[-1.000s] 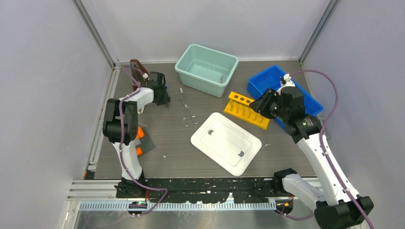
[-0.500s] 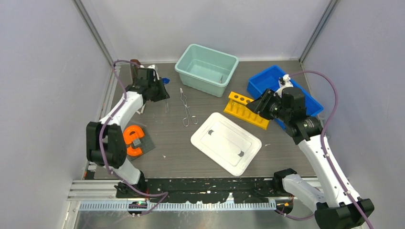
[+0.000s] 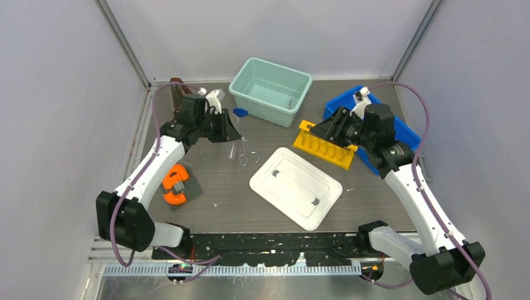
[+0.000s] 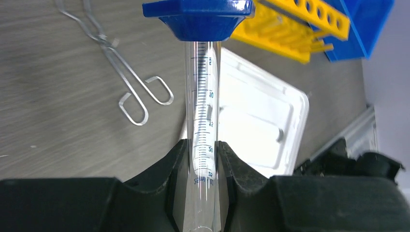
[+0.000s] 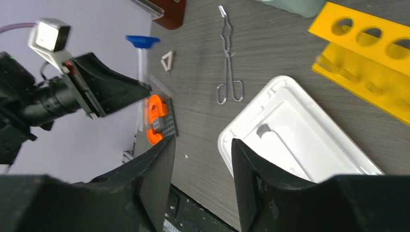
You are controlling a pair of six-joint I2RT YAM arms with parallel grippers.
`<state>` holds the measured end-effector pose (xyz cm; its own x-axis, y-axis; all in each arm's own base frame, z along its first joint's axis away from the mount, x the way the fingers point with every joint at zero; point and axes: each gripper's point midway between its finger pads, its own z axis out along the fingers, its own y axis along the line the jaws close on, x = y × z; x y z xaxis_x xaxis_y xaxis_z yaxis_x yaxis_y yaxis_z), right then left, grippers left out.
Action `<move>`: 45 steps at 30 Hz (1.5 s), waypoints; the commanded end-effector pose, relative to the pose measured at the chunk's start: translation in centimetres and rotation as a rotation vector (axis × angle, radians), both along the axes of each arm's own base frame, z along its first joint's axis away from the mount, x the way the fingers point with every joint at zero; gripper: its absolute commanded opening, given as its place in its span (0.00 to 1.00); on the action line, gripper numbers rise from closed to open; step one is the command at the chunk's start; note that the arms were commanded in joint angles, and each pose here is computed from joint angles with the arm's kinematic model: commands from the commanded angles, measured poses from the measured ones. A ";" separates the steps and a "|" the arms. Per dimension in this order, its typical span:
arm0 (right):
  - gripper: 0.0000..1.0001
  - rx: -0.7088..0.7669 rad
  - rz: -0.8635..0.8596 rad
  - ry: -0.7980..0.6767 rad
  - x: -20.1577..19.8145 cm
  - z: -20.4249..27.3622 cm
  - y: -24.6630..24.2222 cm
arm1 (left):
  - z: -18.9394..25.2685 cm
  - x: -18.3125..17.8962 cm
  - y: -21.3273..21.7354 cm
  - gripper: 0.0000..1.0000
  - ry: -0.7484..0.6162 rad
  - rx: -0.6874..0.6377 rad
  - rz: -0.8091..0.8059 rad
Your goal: Organize the chemistry lab equipment
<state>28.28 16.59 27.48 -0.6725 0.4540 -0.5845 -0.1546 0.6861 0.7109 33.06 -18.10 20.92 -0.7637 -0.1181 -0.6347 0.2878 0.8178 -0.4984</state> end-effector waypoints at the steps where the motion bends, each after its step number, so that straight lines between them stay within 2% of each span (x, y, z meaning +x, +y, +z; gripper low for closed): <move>1: 0.58 0.095 0.126 -0.133 0.6 5.2 3.0 | 1.2 -4.6 -4.0 0.14 0.024 -0.048 -0.232; 3: 0.62 0.099 0.185 -0.161 0.4 5.6 4.3 | 1.7 -6.3 -5.6 0.14 0.018 -0.048 -0.317; 7: 0.62 0.009 0.273 -0.235 1.0 5.8 5.7 | 2.1 -9.4 -8.1 0.15 0.017 -0.069 -0.439; 10: 0.62 -0.072 0.307 -0.232 2.0 4.3 6.0 | 2.0 -11.1 -9.2 0.15 0.018 -0.084 -0.513; 12: 0.62 -0.065 0.300 -0.196 2.3 3.9 6.2 | 1.4 -11.6 -9.5 0.15 0.016 -0.084 -0.538; 13: 0.62 -0.054 0.286 -0.181 2.5 4.2 6.3 | 1.0 -11.7 -9.6 0.14 0.018 -0.082 -0.541; 16: 0.59 0.022 0.218 0.034 2.7 2.9 6.8 | 0.3 -11.5 -9.8 0.14 0.013 -0.083 -0.538; 19: 0.59 0.063 0.272 0.079 1.8 2.7 8.0 | -0.1 -11.0 -10.2 0.14 -0.025 -0.078 -0.533; 23: 0.63 0.019 0.238 0.141 2.0 1.1 7.6 | 0.3 -10.5 -11.5 0.13 -0.047 -0.133 -0.536; 27: 0.73 0.141 0.272 0.212 1.4 1.3 9.0 | 1.0 -10.2 -12.4 0.13 -0.126 -0.125 -0.555; 28: 0.81 0.157 0.287 0.226 1.1 1.3 9.2 | 1.1 -10.1 -12.4 0.13 -0.142 -0.115 -0.553; 29: 0.90 0.162 0.290 0.240 0.9 1.3 9.3 | 1.2 -10.0 -12.5 0.13 -0.156 -0.113 -0.556; 31: 0.97 0.134 0.281 0.244 0.7 0.9 8.9 | 1.5 -9.9 -12.7 0.13 -0.175 -0.118 -0.560; 33: 0.99 0.093 0.269 0.256 0.5 0.3 8.3 | 1.9 -9.9 -13.1 0.13 -0.203 -0.120 -0.569; 45: 0.95 0.010 0.284 0.367 -1.0 -2.0 7.1 | 1.8 -9.3 -15.0 0.13 -0.310 -0.111 -0.642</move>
